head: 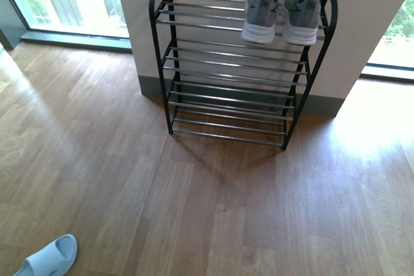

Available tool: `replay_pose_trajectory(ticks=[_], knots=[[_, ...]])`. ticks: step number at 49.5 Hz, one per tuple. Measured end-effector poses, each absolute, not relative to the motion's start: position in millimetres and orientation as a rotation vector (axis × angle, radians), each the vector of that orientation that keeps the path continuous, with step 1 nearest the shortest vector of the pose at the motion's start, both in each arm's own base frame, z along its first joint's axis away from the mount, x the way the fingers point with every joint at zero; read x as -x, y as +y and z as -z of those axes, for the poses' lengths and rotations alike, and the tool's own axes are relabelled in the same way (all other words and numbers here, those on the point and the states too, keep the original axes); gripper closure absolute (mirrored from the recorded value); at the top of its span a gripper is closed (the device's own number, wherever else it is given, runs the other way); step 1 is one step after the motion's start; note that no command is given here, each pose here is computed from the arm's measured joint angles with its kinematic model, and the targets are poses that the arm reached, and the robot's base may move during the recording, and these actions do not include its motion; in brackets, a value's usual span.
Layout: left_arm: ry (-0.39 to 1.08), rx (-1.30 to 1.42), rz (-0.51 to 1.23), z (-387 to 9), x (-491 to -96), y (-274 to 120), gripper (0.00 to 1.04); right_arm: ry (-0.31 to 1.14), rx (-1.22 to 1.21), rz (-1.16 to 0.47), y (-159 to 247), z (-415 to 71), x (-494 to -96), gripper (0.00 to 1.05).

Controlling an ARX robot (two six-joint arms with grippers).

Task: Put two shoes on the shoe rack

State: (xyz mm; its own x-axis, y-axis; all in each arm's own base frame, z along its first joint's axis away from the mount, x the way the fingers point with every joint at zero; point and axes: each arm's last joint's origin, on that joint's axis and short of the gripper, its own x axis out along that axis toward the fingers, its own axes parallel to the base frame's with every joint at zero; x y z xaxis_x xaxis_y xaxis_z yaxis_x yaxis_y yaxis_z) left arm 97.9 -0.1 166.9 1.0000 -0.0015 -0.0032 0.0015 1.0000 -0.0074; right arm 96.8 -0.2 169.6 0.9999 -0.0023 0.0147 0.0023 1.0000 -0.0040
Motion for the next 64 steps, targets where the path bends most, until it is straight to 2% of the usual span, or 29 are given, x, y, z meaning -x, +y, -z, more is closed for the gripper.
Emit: replay_pose_trajectory(ticks=[64], knots=[[0.004, 0.007, -0.002, -166.8, -97.9, 0.0, 0.09, -0.014, 0.0, -0.002, -0.1, -169.6, -96.7, 0.09]])
